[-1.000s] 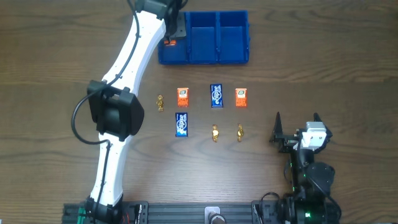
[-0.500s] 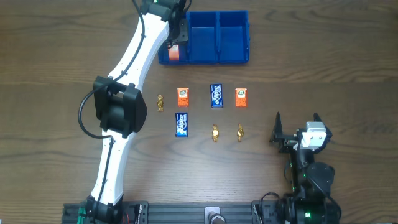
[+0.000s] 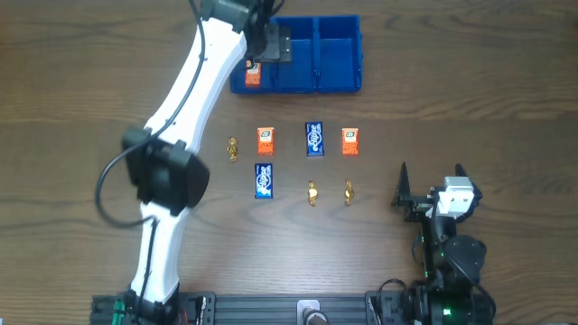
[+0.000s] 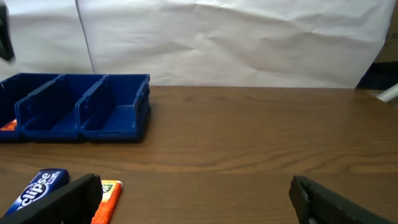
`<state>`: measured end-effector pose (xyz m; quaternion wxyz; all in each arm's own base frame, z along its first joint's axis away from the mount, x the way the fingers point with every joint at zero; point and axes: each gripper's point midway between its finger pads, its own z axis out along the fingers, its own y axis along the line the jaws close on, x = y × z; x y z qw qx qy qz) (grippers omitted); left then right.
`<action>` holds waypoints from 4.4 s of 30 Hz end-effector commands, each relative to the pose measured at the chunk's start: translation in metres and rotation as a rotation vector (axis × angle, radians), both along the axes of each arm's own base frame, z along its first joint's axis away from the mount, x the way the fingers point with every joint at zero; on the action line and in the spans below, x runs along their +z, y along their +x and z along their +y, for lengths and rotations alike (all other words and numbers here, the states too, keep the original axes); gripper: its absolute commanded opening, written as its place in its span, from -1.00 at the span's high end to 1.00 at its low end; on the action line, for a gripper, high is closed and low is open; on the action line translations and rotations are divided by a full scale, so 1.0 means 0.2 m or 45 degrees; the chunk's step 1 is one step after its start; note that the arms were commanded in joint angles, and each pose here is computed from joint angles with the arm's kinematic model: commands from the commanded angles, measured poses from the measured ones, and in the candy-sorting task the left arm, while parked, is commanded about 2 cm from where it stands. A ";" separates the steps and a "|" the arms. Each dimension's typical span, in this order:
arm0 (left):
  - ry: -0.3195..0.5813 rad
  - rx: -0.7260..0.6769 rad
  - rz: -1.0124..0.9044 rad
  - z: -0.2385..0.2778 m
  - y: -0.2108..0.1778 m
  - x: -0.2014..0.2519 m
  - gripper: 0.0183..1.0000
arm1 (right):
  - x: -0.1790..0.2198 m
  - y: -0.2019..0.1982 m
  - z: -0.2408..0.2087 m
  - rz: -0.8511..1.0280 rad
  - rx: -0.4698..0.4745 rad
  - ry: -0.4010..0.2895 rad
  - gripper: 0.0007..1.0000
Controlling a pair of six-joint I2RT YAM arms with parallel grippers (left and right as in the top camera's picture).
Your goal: Sort Candies Into Trays
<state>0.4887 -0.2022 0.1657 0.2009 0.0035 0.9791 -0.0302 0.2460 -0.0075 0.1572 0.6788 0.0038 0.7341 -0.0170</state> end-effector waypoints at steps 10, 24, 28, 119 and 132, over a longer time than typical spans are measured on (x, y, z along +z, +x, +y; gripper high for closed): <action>0.057 -0.036 0.222 -0.13 -0.61 -0.53 -0.93 | 0.00 0.00 0.00 0.000 -0.002 -0.015 -1.00; 0.051 0.034 0.305 -0.06 -0.71 -0.73 -0.87 | 0.00 0.00 0.00 0.000 -0.002 -0.015 -1.00; 0.030 0.057 0.321 -0.03 -0.70 -0.74 -0.85 | 0.00 0.00 0.00 0.000 -0.002 -0.015 -1.00; -0.002 0.038 0.058 0.12 0.16 -0.28 -0.86 | 0.00 0.00 0.00 0.001 -0.002 -0.015 -1.00; -0.078 -0.001 -0.026 -0.43 -0.09 -0.14 -0.99 | 0.00 0.00 0.00 0.000 -0.002 -0.015 -1.00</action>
